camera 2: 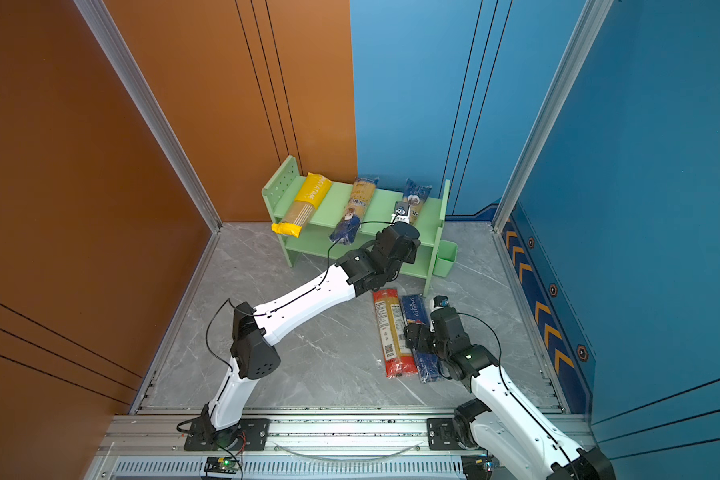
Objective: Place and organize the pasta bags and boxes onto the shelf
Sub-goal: 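Open the left gripper and release the ankara pack on the upper tier, then withdraw the left gripper from the shelf and lower it toward the red-topped bag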
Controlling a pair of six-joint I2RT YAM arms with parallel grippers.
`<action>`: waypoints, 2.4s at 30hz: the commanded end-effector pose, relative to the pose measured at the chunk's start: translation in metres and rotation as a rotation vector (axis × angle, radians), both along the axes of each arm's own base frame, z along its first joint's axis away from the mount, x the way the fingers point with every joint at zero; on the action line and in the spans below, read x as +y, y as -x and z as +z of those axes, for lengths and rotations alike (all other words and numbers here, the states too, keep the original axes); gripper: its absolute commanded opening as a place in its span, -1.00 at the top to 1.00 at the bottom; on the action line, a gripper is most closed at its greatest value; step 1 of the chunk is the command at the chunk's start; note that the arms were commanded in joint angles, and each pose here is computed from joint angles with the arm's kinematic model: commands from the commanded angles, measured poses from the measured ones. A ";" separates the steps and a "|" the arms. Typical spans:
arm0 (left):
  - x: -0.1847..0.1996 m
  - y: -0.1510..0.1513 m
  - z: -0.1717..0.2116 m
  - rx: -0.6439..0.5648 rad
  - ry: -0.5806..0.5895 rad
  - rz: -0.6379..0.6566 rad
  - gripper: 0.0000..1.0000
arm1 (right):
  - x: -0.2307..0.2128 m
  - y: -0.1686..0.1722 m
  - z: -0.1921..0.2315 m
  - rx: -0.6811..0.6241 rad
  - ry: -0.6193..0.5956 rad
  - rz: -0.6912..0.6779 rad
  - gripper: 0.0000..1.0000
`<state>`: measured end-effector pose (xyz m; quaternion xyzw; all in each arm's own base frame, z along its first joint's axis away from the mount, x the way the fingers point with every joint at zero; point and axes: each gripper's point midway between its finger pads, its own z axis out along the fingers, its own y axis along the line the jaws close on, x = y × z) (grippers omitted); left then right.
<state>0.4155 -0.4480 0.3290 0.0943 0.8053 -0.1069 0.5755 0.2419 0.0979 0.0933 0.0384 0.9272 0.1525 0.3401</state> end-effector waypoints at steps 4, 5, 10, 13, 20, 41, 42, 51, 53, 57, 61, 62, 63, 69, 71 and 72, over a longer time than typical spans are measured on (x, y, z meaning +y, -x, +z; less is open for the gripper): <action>-0.003 0.003 0.067 -0.133 0.190 0.021 0.04 | -0.003 0.007 -0.008 0.029 -0.008 -0.006 -1.00; -0.003 0.003 0.067 -0.132 0.191 0.021 -0.03 | -0.002 0.007 -0.007 0.028 -0.009 -0.004 -1.00; -0.002 0.004 0.068 -0.134 0.191 0.022 -0.15 | -0.003 0.007 -0.008 0.030 -0.010 -0.006 -1.00; -0.004 0.006 0.068 -0.134 0.193 0.015 -0.16 | -0.003 0.007 -0.007 0.028 -0.012 -0.006 -1.00; -0.005 0.005 0.065 -0.131 0.187 0.012 -0.20 | -0.004 0.007 -0.008 0.028 -0.014 -0.009 -1.00; 0.016 0.023 0.096 -0.197 0.212 0.001 -0.78 | -0.003 0.006 -0.006 0.028 -0.021 -0.010 -1.00; 0.017 0.023 0.096 -0.199 0.212 0.001 -0.87 | -0.003 0.006 -0.006 0.030 -0.023 -0.010 -1.00; 0.024 0.027 0.102 -0.219 0.218 0.009 -0.96 | -0.003 0.006 -0.005 0.031 -0.023 -0.014 -1.00; 0.025 0.028 0.102 -0.220 0.219 0.006 -0.96 | -0.004 0.005 -0.005 0.032 -0.022 -0.016 -1.00; 0.027 0.029 0.103 -0.223 0.220 -0.001 -0.96 | -0.003 0.005 -0.006 0.038 -0.019 -0.013 -1.00; 0.028 0.031 0.104 -0.223 0.225 -0.004 -0.96 | -0.003 0.004 -0.005 0.038 -0.022 -0.013 -1.00; 0.028 0.031 0.103 -0.222 0.224 -0.006 -0.96 | -0.003 0.004 -0.005 0.037 -0.022 -0.014 -1.00; 0.027 0.032 0.103 -0.219 0.224 -0.013 -0.96 | -0.003 0.004 -0.005 0.036 -0.023 -0.013 -1.00; 0.026 0.041 0.097 -0.198 0.226 -0.057 -0.96 | -0.005 0.004 -0.006 0.043 -0.015 -0.027 -1.00; 0.024 0.047 0.093 -0.178 0.240 -0.086 -0.96 | -0.005 0.003 -0.007 0.047 -0.011 -0.029 -1.00; 0.024 0.050 0.091 -0.168 0.245 -0.099 -0.96 | -0.005 0.003 -0.007 0.050 -0.009 -0.029 -1.00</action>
